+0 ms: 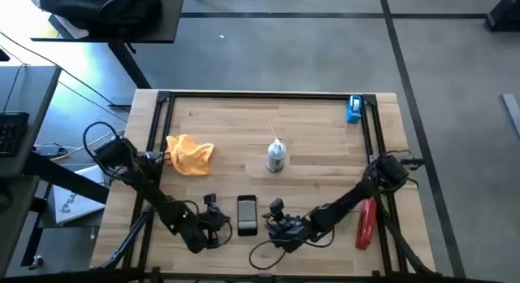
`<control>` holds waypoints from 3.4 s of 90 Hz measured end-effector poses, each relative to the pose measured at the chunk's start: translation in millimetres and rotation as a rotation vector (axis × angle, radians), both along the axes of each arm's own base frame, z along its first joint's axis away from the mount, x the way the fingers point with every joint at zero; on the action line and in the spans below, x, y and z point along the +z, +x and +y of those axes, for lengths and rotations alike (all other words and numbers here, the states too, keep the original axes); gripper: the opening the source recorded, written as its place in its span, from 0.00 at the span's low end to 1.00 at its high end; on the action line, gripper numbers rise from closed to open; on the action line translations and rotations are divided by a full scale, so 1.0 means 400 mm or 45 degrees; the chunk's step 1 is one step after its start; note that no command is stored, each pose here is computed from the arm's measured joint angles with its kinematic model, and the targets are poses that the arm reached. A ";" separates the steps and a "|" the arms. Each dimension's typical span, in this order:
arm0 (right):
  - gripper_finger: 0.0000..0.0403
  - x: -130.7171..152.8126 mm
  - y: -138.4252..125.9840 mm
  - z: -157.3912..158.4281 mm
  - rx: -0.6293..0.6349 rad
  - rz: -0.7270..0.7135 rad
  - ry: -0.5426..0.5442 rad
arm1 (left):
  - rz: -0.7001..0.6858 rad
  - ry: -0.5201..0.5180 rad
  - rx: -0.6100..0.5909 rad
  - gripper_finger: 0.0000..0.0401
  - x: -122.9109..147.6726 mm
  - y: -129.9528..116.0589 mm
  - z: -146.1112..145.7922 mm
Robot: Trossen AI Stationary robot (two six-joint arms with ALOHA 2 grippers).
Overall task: Apply microfiber cloth
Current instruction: Spray the front of the cellphone using the white spray bottle
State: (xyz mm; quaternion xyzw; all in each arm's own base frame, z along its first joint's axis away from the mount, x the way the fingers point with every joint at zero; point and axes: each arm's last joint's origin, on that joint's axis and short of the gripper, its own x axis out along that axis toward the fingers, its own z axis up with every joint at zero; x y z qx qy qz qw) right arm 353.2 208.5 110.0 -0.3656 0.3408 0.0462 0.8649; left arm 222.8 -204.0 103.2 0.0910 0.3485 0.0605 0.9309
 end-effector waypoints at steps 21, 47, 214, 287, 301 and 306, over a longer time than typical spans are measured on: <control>0.41 -0.004 0.019 -0.033 0.040 0.062 0.057 | -0.008 0.402 -0.345 0.16 -0.034 0.030 -0.020; 0.41 -0.004 0.034 -0.059 0.016 0.080 0.143 | 0.099 0.861 -0.708 0.39 -0.030 0.047 -0.006; 0.41 -0.056 0.102 -0.092 -0.003 -0.120 0.309 | 0.103 0.978 -0.958 0.41 -0.001 0.094 0.024; 0.41 0.349 -0.109 -0.105 -0.214 -0.118 0.384 | -0.424 0.431 -0.155 0.02 0.226 0.114 0.024; 0.41 0.436 -0.140 -0.114 -0.225 -0.282 0.552 | -0.632 0.076 -0.051 0.02 0.322 0.127 0.075; 0.41 0.447 -0.134 -0.111 -0.217 -0.342 0.589 | -0.712 -0.005 -0.053 0.02 0.338 0.133 0.083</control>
